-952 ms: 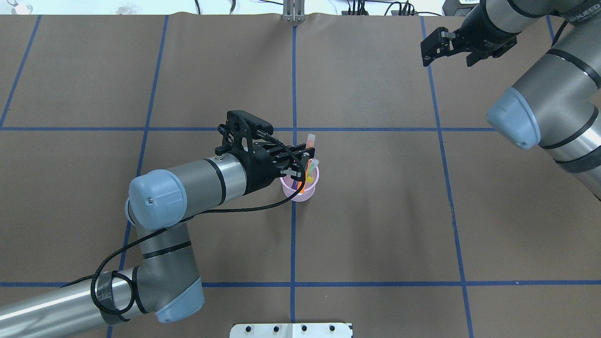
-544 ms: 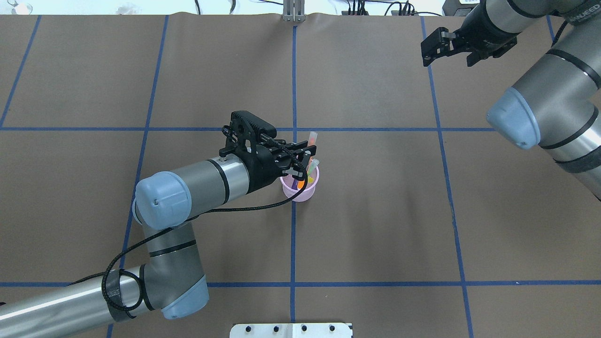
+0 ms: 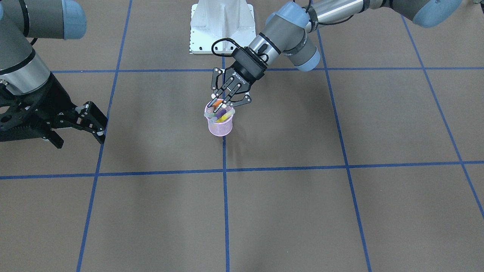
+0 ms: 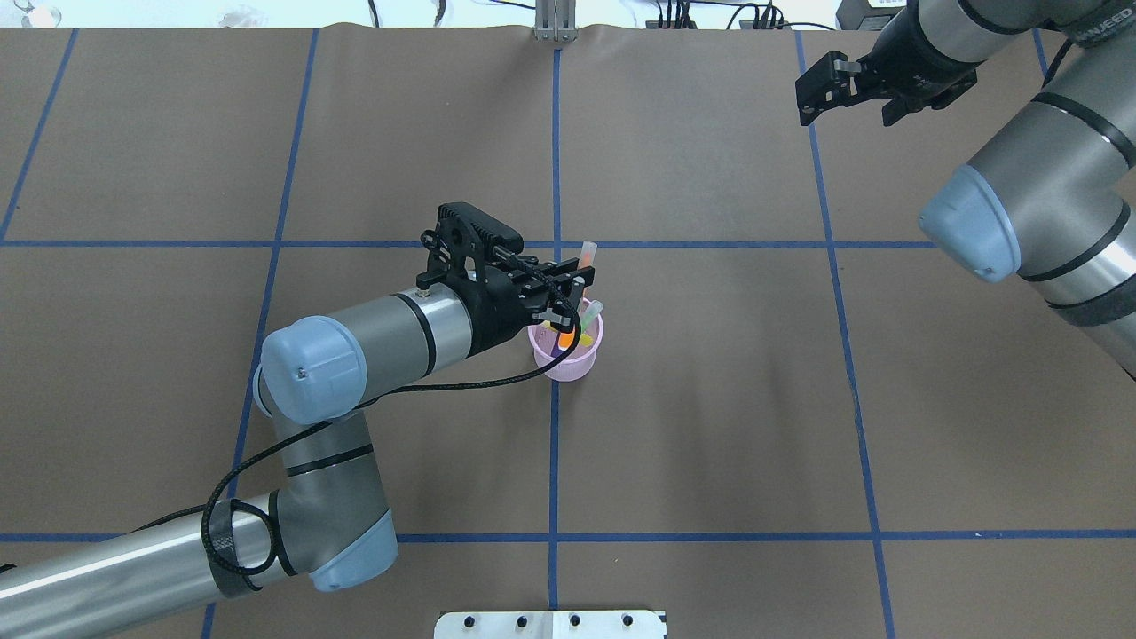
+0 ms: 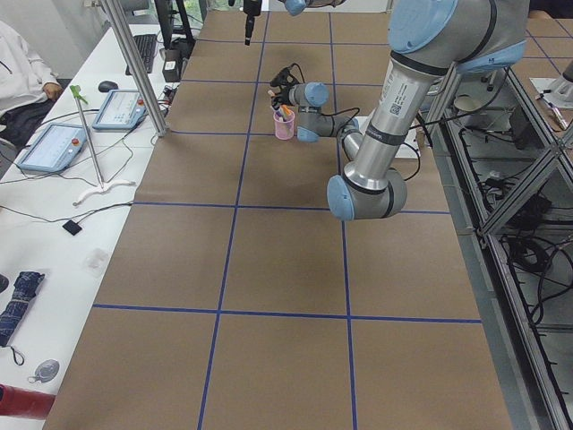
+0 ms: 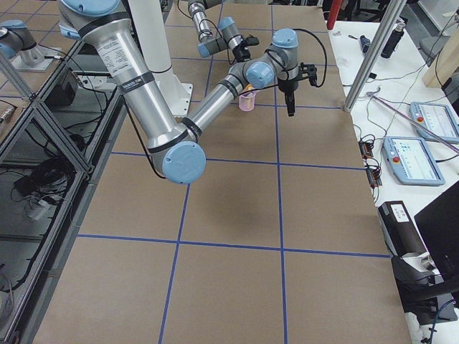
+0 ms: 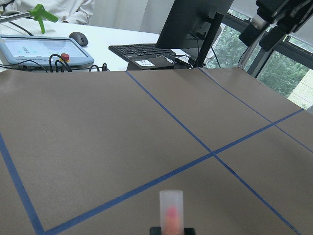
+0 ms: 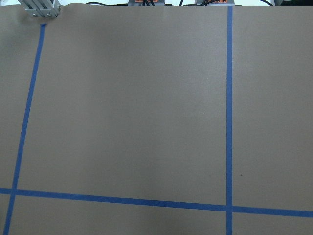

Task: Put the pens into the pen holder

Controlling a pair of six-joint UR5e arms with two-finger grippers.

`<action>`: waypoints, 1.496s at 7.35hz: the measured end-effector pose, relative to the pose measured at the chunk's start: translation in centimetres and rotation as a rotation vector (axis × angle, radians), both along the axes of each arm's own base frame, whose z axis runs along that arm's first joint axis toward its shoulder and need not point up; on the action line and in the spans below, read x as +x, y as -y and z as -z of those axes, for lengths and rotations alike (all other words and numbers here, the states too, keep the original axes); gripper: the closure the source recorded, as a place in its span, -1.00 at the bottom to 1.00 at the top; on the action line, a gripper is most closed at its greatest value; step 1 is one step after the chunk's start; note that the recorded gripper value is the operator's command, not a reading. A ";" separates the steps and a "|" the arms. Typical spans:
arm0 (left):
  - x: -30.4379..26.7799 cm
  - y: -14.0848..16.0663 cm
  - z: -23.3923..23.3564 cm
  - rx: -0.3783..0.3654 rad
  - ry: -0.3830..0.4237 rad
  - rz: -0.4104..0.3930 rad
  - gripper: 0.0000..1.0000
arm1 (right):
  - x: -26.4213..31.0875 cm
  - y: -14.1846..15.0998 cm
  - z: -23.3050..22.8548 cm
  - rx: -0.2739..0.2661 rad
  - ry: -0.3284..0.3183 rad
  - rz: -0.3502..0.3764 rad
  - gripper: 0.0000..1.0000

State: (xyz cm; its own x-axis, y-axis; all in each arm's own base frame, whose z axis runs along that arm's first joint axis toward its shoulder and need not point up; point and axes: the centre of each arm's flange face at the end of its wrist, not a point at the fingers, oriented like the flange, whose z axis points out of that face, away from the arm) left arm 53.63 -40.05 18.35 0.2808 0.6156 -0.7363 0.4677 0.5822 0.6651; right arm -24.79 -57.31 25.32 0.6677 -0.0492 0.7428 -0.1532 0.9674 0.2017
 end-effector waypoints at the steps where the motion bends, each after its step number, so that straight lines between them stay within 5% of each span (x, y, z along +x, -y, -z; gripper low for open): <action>1: 0.1 0.1 -0.1 -0.001 0.003 0.001 -0.33 | 0.0 0.0 0.0 0.000 0.000 0.000 -1.00; 2: 0.2 0.2 -0.3 -0.003 0.007 0.002 -0.65 | 0.0 0.0 0.0 0.000 0.000 0.000 -1.00; 4: 0.4 0.3 -0.7 -0.007 0.016 0.004 -0.92 | 0.0 0.0 0.0 0.000 0.000 0.000 -1.00; 9: -0.7 1.8 -0.7 -0.017 0.019 0.029 -0.98 | 2.0 0.8 -0.7 0.027 -0.016 0.020 -1.00; 11: -4.2 5.8 -2.6 -0.067 0.139 -0.012 -0.99 | 6.7 1.7 -4.2 0.056 -0.040 0.074 -1.00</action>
State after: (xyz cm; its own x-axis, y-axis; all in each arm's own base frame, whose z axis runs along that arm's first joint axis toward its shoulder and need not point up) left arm 49.48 -45.83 20.92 0.3760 0.5701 -0.7305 0.3669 0.6323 0.6823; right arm -18.13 -59.05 29.48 0.6899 -0.1402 0.7102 -0.0724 0.9628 0.2603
